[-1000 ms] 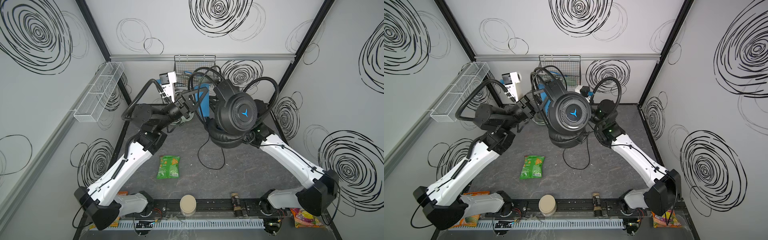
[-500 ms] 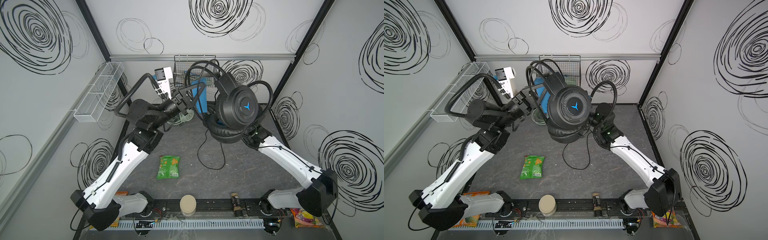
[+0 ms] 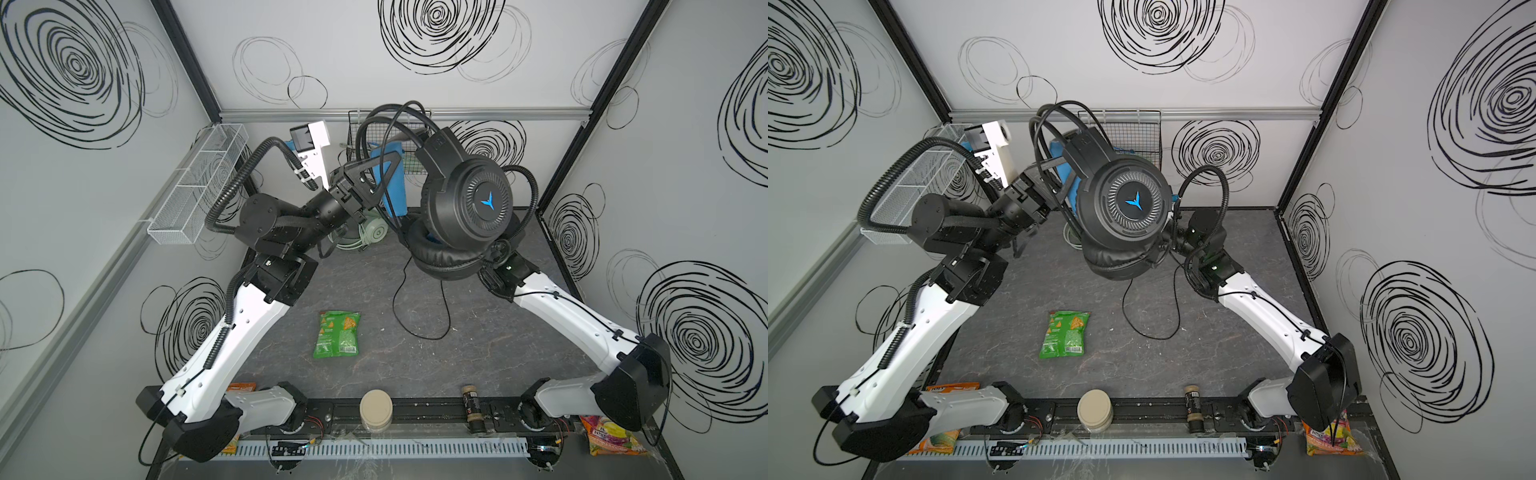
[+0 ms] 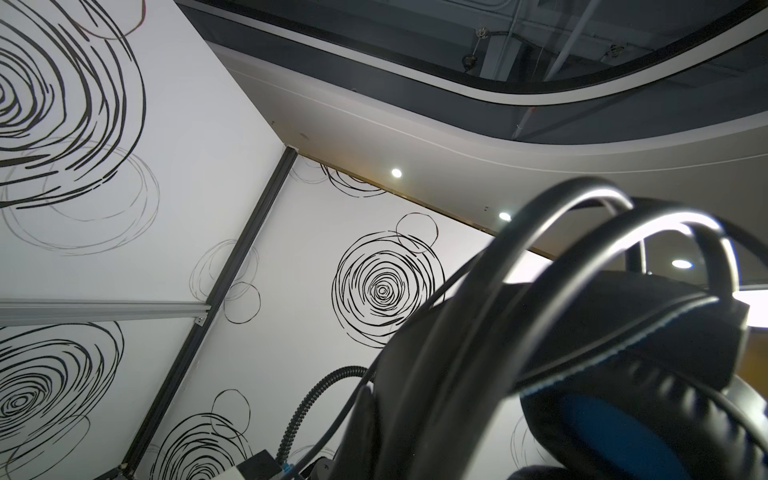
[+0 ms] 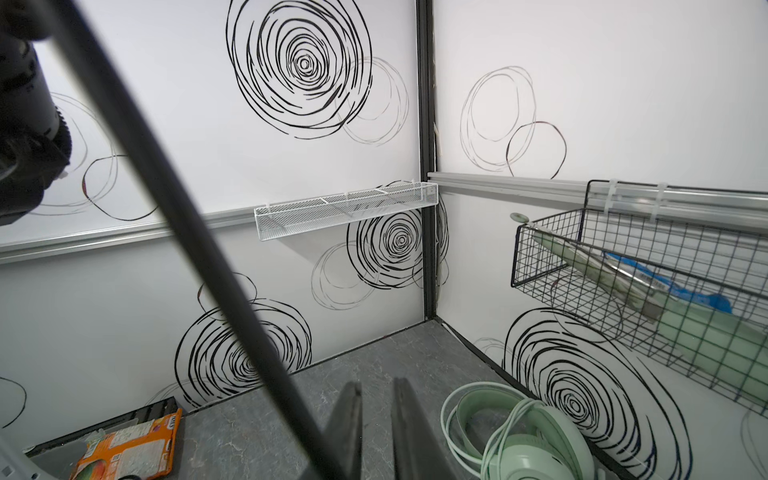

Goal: Wrap the headphones

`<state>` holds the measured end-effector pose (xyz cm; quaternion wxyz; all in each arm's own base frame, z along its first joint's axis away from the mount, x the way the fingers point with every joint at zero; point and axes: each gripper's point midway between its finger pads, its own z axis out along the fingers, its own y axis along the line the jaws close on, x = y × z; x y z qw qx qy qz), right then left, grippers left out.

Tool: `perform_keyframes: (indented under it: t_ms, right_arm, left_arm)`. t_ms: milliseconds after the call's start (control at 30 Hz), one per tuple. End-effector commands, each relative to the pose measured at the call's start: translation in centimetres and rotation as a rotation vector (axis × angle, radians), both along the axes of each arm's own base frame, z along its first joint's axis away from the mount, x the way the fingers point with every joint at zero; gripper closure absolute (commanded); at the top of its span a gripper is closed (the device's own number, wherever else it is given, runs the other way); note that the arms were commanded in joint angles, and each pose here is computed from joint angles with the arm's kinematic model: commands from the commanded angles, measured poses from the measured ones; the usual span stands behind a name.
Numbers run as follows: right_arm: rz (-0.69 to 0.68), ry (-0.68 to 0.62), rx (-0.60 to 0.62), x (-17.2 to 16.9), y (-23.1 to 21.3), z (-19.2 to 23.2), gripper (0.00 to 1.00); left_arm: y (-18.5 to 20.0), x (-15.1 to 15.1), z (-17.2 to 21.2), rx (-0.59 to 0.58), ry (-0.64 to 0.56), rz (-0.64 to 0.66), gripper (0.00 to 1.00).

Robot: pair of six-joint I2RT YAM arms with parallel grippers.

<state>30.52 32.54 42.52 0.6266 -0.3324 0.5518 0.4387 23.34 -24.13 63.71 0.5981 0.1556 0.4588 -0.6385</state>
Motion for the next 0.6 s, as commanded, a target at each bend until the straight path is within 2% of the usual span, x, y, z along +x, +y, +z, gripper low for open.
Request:
perform_keyframes:
  t_ms: [0,167,333,567]
  right_arm:
    - [0.025,0.006,0.007,-0.3,0.5,-0.5,0.81]
    - [0.032,0.044,-0.006,-0.1,0.7,-2.2,0.84]
    - [0.072,0.091,-0.040,-1.3,1.8,-4.1,0.94]
    - [0.102,0.065,-0.161,-4.4,3.2,-6.1,0.98]
  left_arm:
    - [1.8,-1.6,2.9,-0.074,-0.070,0.029,1.00]
    - [2.3,-1.1,2.9,-0.081,-0.064,0.063,1.00]
    - [3.5,0.5,2.8,-0.119,-0.023,0.144,1.00]
    - [8.4,6.8,0.6,-0.208,0.157,0.416,1.00]
